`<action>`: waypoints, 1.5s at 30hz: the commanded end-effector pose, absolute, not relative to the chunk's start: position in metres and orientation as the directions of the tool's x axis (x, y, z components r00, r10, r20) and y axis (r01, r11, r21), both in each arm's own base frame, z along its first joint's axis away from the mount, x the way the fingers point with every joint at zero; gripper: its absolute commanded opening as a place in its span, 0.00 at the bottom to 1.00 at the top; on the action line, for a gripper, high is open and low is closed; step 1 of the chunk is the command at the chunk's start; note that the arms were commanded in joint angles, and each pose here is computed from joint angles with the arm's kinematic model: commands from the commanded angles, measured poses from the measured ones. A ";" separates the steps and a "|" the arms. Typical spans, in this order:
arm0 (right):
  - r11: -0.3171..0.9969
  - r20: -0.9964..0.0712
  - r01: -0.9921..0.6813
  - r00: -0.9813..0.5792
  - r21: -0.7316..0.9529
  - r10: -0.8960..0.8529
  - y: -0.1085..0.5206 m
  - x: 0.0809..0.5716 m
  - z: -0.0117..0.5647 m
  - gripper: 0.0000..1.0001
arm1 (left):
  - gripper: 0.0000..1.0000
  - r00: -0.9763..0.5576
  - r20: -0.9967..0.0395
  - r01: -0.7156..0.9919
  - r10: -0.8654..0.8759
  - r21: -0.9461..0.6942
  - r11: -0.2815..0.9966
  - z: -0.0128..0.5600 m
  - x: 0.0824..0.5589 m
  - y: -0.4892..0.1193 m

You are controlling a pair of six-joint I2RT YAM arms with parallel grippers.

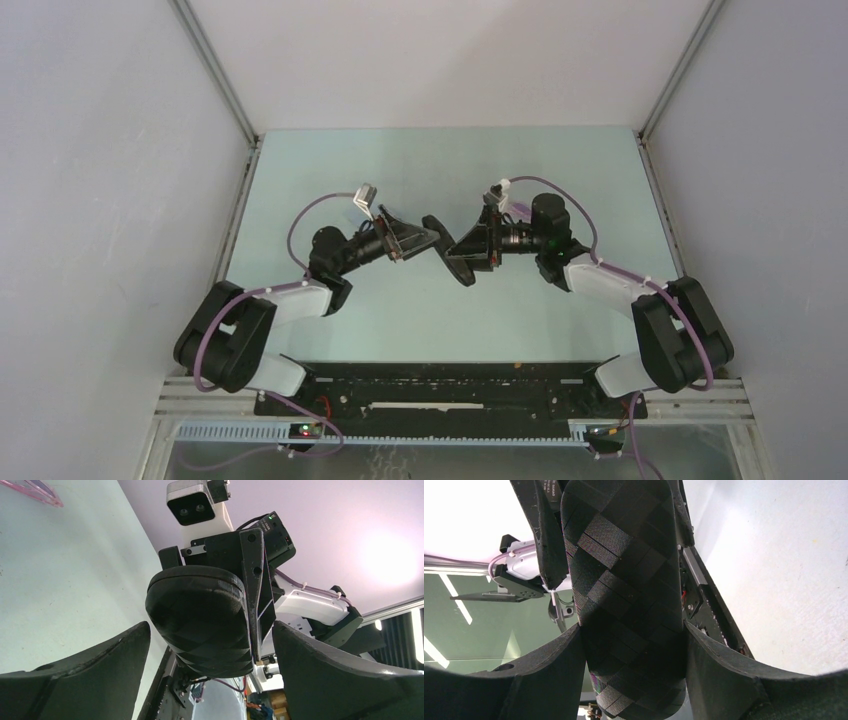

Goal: Organize the sunglasses
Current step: Open the sunglasses case at the center of the board.

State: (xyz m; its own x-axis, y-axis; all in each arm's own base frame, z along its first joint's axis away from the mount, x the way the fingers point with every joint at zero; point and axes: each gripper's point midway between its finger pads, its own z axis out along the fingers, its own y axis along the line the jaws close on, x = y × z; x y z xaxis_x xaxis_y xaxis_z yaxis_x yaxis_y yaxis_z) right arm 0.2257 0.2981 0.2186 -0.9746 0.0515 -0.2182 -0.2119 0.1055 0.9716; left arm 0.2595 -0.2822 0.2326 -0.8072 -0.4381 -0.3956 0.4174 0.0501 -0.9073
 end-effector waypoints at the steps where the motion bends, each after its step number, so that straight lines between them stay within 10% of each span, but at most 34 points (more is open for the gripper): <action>1: 0.071 -0.251 -0.248 -0.968 0.966 0.026 0.301 0.219 0.228 0.43 | 0.94 -0.801 -0.412 0.446 -0.433 -0.895 0.026 0.239 0.255 -0.284; 11: 0.085 -0.246 -0.243 -0.969 0.966 0.031 0.298 0.219 0.227 0.42 | 0.76 -0.804 -0.413 0.445 -0.427 -0.895 0.030 0.237 0.253 -0.285; 23: 0.109 -0.254 -0.247 -0.965 0.963 0.065 0.287 0.218 0.228 0.47 | 0.22 -0.805 -0.425 0.442 -0.413 -0.895 0.058 0.232 0.253 -0.285; 29: 0.058 -0.241 -0.236 -0.966 0.970 0.091 0.276 0.220 0.235 0.77 | 0.17 -0.806 -0.430 0.445 -0.407 -0.893 0.061 0.232 0.251 -0.285; 45: 0.033 -0.334 -0.334 -0.942 0.942 0.008 0.289 0.198 0.240 0.85 | 0.00 -0.801 -0.465 0.471 -0.377 -0.878 0.082 0.240 0.250 -0.287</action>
State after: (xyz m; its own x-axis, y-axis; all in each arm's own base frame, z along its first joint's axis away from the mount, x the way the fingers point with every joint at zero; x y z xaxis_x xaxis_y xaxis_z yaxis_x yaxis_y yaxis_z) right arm 0.2162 0.2804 0.2180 -0.9761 0.0704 -0.2058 -0.1998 0.0831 0.9763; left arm 0.2506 -0.2862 0.2205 -0.8357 -0.3897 -0.3869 0.3851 0.0865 -0.9188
